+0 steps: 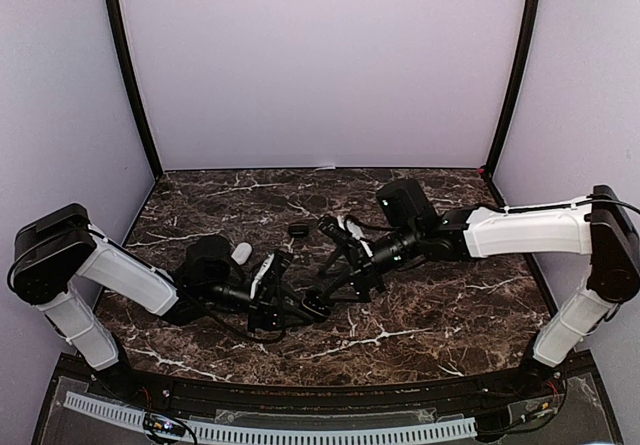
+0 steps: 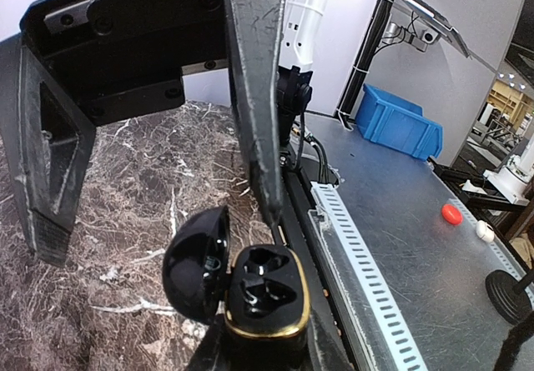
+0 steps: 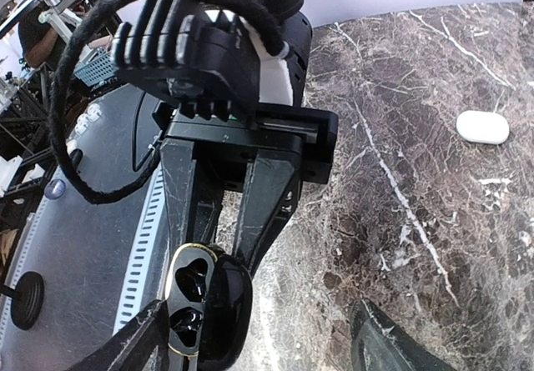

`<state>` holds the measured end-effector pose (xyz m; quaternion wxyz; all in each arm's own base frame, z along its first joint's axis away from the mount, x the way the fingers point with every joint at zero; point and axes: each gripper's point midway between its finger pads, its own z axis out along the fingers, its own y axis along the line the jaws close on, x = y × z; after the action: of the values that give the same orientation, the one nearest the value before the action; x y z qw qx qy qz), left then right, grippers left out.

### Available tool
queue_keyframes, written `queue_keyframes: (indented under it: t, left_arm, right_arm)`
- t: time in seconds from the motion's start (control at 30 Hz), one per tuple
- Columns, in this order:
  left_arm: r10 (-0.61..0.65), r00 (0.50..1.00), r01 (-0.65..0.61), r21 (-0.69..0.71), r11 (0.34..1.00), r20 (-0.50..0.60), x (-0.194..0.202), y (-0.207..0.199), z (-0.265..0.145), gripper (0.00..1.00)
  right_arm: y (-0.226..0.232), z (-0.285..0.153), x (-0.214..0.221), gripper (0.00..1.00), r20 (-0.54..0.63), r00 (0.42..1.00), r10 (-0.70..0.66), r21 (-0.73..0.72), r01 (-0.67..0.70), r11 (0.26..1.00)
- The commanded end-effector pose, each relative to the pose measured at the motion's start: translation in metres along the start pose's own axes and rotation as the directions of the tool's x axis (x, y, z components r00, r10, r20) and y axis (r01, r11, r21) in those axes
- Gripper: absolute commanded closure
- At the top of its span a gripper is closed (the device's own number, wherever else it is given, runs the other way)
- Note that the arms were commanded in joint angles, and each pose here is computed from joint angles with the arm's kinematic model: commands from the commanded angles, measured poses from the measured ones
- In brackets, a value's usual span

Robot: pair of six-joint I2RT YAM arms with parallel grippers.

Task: Insert the wireless bluetooth earbuds into the charging case
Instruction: Open the charging case, then pick up the right earbud from the center of the board.

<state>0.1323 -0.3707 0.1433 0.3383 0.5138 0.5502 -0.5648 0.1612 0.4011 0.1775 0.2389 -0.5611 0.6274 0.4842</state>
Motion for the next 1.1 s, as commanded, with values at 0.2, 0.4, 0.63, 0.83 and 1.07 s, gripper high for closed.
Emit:
queue_keyframes:
  t: [0.2,0.4,0.63,0.83,1.07]
  left_arm:
    - [0.015,1.000,-0.015,0.004,1.000,0.015,-0.008,0.000,0.003,0.86]
    - [0.012,1.000,-0.011,-0.039,0.999,0.021,-0.001,0.004,-0.001,0.86]
    - [-0.034,0.995,0.044,-0.112,0.993,0.091,-0.004,0.017,-0.025,0.86]
    - [-0.053,0.994,0.068,-0.165,0.984,0.092,0.002,0.023,-0.041,0.86]
    - [-0.061,0.993,0.084,-0.255,0.963,0.097,0.007,0.033,-0.057,0.86]
  right_arm:
    - [-0.001,-0.022,-0.028,0.15,0.108,0.991,-0.075,0.109,0.064,0.992]
    - [-0.040,-0.057,-0.033,0.01,0.222,0.975,-0.026,0.363,-0.058,0.930]
    - [-0.116,-0.090,0.006,0.11,0.212,0.967,0.139,0.655,-0.247,0.714]
    - [-0.172,-0.112,0.034,0.41,0.249,0.930,0.270,0.794,-0.356,0.493]
    - [-0.215,-0.093,0.065,0.52,0.115,0.925,0.361,0.853,-0.279,0.442]
